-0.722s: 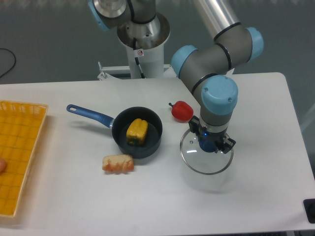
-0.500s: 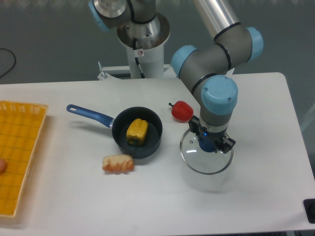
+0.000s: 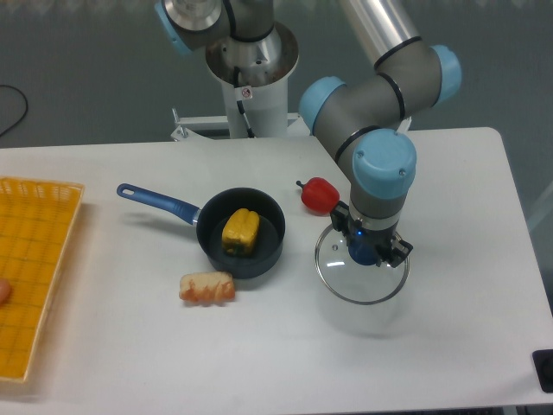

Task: Close the pot lid
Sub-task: 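Carry the glass lid over the blue saucepan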

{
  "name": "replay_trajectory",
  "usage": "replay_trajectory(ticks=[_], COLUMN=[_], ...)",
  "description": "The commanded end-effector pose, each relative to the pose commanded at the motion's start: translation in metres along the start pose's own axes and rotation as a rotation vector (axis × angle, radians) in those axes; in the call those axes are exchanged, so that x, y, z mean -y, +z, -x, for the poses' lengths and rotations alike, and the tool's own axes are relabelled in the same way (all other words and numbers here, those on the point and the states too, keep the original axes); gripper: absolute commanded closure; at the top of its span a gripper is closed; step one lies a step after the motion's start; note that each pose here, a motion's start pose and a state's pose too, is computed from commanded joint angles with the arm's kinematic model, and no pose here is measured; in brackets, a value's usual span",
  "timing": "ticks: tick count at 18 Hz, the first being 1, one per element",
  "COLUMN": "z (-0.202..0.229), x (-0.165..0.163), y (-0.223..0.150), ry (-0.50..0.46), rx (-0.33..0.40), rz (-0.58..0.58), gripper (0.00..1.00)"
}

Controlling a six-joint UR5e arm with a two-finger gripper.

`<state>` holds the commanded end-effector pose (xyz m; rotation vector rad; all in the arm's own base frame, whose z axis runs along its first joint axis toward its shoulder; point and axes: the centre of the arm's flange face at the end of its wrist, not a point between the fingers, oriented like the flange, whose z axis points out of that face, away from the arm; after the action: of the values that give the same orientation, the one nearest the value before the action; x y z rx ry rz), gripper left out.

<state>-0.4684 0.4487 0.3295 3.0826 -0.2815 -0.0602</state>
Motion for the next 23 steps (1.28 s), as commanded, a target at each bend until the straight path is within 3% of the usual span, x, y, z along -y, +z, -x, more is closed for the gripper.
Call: replay_trajectory(ticks=[8,23], z=[-0.048,-0.161], x=[0.05,0.115], y=[-0.009,-0.015], ry=[-0.035,0.034], rx=[0.003,0.018], rz=[-0.01,0.017], gripper=[0.44,0.44])
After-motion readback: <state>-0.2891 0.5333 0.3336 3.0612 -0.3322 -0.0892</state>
